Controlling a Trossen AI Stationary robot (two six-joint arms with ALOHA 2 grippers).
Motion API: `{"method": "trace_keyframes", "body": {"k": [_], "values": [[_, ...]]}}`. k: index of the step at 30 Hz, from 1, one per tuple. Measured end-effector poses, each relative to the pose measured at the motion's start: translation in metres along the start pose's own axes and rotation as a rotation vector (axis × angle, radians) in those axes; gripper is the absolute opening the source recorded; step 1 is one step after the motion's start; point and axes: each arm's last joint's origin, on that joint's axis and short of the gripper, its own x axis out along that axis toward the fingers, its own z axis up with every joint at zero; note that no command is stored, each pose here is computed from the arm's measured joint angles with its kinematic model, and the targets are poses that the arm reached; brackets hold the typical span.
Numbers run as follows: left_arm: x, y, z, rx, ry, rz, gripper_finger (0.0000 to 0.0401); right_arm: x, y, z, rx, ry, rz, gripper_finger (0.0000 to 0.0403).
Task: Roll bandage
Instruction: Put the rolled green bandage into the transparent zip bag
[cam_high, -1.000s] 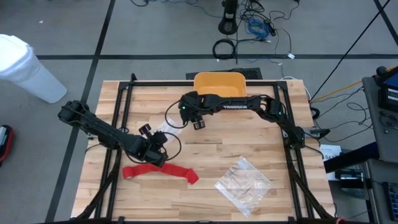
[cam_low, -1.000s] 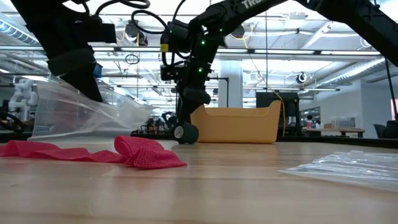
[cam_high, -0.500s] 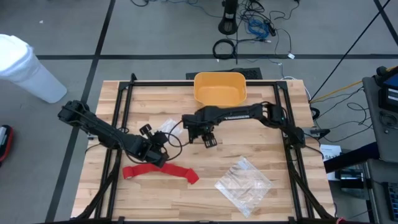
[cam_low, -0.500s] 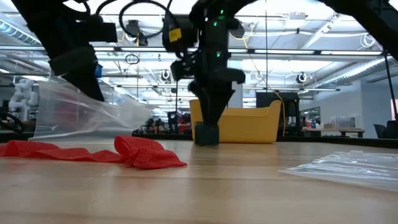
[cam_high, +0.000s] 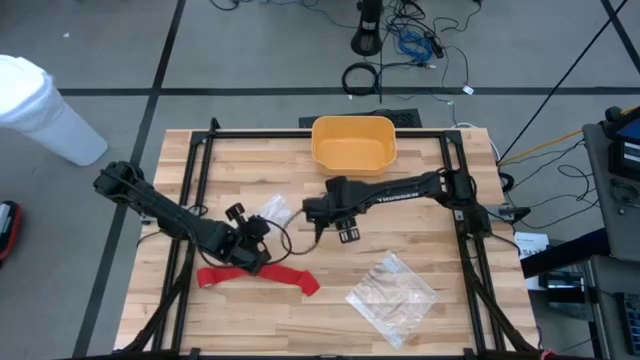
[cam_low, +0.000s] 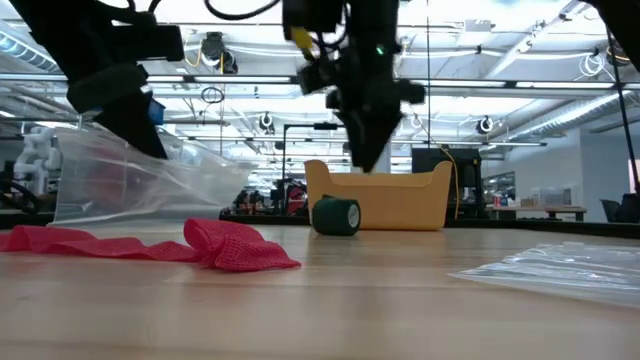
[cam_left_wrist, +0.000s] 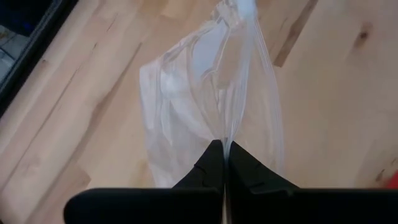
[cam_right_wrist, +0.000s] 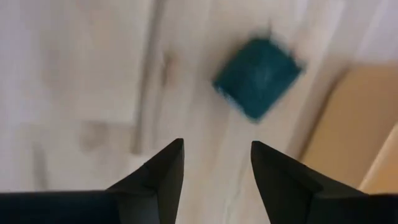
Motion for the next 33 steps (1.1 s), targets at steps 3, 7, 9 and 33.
{"method": "trace_keyframes", "body": {"k": [3, 7, 9, 33], "values": [[0.0, -0.001, -0.005, -0.003, -0.017, 0.007, 0.0, 0.023, 0.01, -0.013, 0.014, 0.099, -0.135, 0.0172], [0.002, -0.001, -0.011, -0.016, -0.02, 0.022, 0.0, 0.046, 0.021, -0.027, 0.044, 0.053, -0.276, 0.0172], [0.003, 0.0, -0.012, -0.014, -0.019, 0.026, 0.0, 0.05, 0.026, -0.032, 0.076, -0.062, -0.296, 0.0172], [0.011, -0.001, 0.005, 0.016, -0.113, 0.024, 0.0, 0.099, 0.054, -0.102, 0.057, -0.713, -0.577, 0.0171]]}}
